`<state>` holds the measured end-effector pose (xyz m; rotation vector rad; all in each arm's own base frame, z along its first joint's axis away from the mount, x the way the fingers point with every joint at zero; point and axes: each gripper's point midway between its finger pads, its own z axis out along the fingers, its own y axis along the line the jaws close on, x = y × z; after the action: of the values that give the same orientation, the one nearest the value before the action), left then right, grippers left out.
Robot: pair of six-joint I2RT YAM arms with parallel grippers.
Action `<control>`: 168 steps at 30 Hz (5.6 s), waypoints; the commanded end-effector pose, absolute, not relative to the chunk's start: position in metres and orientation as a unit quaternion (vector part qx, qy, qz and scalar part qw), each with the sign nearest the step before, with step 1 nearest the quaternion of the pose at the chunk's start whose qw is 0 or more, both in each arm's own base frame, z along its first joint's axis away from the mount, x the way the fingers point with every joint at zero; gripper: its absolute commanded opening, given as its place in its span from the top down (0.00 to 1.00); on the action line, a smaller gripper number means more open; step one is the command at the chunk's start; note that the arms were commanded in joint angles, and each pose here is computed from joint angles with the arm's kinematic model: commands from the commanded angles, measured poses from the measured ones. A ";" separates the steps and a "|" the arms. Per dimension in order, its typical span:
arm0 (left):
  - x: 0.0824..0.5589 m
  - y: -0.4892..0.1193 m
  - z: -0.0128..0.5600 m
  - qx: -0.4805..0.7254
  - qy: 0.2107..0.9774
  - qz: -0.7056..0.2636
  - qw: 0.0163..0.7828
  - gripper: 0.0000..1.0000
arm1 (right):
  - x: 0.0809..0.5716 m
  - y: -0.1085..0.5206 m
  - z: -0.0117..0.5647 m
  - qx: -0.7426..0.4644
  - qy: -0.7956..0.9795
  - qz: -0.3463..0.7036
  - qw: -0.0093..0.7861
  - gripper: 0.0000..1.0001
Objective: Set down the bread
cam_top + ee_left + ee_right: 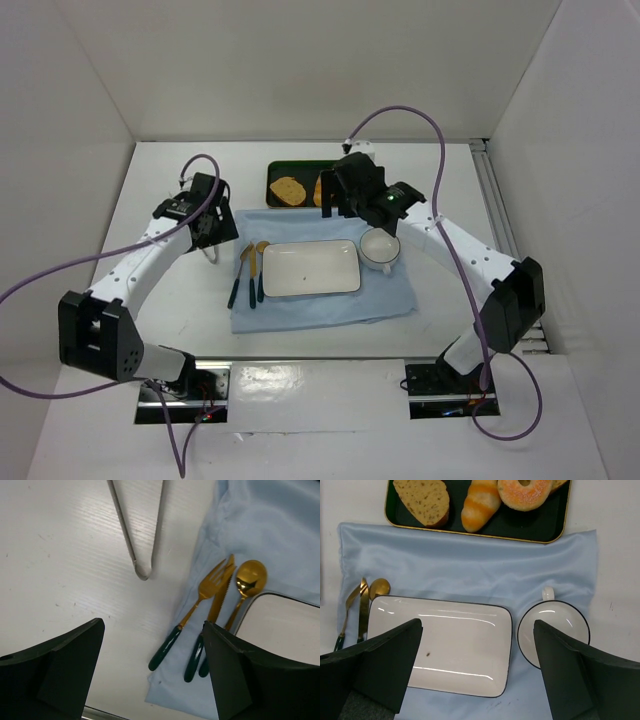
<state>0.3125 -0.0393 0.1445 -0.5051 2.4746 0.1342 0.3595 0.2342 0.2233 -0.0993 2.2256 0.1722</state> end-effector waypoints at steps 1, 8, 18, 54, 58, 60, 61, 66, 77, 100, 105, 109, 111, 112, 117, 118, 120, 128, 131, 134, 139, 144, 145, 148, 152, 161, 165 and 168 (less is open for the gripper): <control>0.314 -0.028 0.139 -0.208 0.929 0.094 0.292 0.07 | 0.367 0.229 0.253 -0.029 0.874 0.109 0.473 0.01; 0.321 -0.020 0.106 -0.238 0.932 0.100 0.254 0.07 | 0.369 0.215 0.258 -0.017 0.869 0.130 0.476 0.01; 0.332 -0.008 0.060 -0.247 0.941 0.086 0.216 0.07 | 0.377 0.191 0.267 -0.009 0.864 0.145 0.483 0.01; 0.398 0.031 -0.023 -0.267 0.951 0.065 0.145 0.11 | 0.388 0.158 0.285 0.005 0.858 0.146 0.493 0.01; 0.404 0.032 -0.021 -0.261 0.952 0.055 0.147 0.19 | 0.388 0.158 0.285 0.005 0.858 0.146 0.493 0.01; 0.408 0.032 -0.019 -0.261 0.952 0.054 0.151 0.29 | 0.388 0.158 0.285 0.009 0.858 0.148 0.492 0.01; 0.408 0.030 -0.019 -0.261 0.952 0.049 0.150 0.32 | 0.388 0.158 0.285 0.009 0.858 0.148 0.492 0.01; 0.405 0.027 -0.018 -0.251 0.956 0.041 0.148 0.44 | 0.388 0.158 0.285 0.013 0.858 0.151 0.491 0.01; 0.420 -0.002 0.100 -0.236 0.933 -0.039 0.268 0.44 | 0.387 0.167 0.291 0.015 0.851 0.179 0.494 0.01; 0.428 -0.187 0.263 -0.034 0.885 -0.287 0.366 0.40 | 0.374 0.164 0.296 0.026 0.843 0.192 0.502 0.01; 0.440 -0.228 0.266 0.002 0.879 -0.311 0.362 0.40 | 0.370 0.155 0.300 0.033 0.839 0.188 0.510 0.01; 0.447 -0.251 0.259 0.022 0.883 -0.311 0.352 0.40 | 0.367 0.145 0.295 0.043 0.841 0.180 0.508 0.01; 0.451 -0.260 0.261 0.028 0.880 -0.315 0.354 0.40 | 0.366 0.140 0.293 0.047 0.842 0.177 0.507 0.01; 0.452 -0.265 0.251 0.030 0.886 -0.313 0.342 0.40 | 0.364 0.140 0.297 0.047 0.839 0.179 0.511 0.01; 0.456 -0.281 0.237 0.038 0.892 -0.309 0.328 0.40 | 0.365 0.130 0.296 0.051 0.840 0.176 0.511 0.01; 0.459 -0.280 0.241 0.036 0.890 -0.306 0.335 0.40 | 0.365 0.130 0.296 0.051 0.840 0.176 0.511 0.01; 0.460 -0.284 0.227 0.036 0.898 -0.299 0.322 0.40 | 0.367 0.125 0.296 0.052 0.839 0.173 0.513 0.01; 0.459 -0.285 0.213 0.033 0.910 -0.262 0.318 0.41 | 0.366 0.122 0.293 0.054 0.839 0.175 0.512 0.01; 0.461 -0.282 0.212 0.033 0.911 -0.251 0.324 0.41 | 0.366 0.120 0.289 0.055 0.842 0.175 0.508 0.01; 0.461 -0.279 0.214 0.035 0.913 -0.244 0.325 0.41 | 0.366 0.120 0.289 0.055 0.842 0.175 0.508 0.01; 0.464 -0.273 0.202 0.026 0.921 -0.222 0.320 0.41 | 0.367 0.121 0.291 0.053 0.839 0.180 0.510 0.01; 0.465 -0.270 0.192 0.021 0.925 -0.209 0.315 0.39 | 0.367 0.121 0.291 0.053 0.839 0.180 0.510 0.01; 0.465 -0.270 0.192 0.021 0.925 -0.209 0.315 0.38 | 0.367 0.121 0.291 0.053 0.839 0.180 0.510 0.01; 0.467 -0.269 0.187 0.019 0.927 -0.204 0.313 0.35 | 0.366 0.121 0.286 0.053 0.842 0.178 0.506 0.01; 0.470 -0.267 0.180 0.012 0.930 -0.196 0.312 0.35 | 0.365 0.118 0.290 0.057 0.839 0.177 0.511 0.01; 0.477 -0.271 0.181 0.007 0.926 -0.201 0.319 0.35 | 0.365 0.116 0.285 0.059 0.842 0.172 0.509 0.01; 0.478 -0.276 0.184 0.011 0.924 -0.212 0.318 0.36 | 0.365 0.116 0.285 0.059 0.842 0.172 0.509 0.01; 0.480 -0.277 0.183 0.011 0.924 -0.212 0.318 0.36 | 0.365 0.116 0.285 0.059 0.842 0.172 0.509 0.01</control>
<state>0.4669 -0.2681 0.1697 0.0158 2.4868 -0.5197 0.3616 0.1188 0.2620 0.1480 2.1170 0.4061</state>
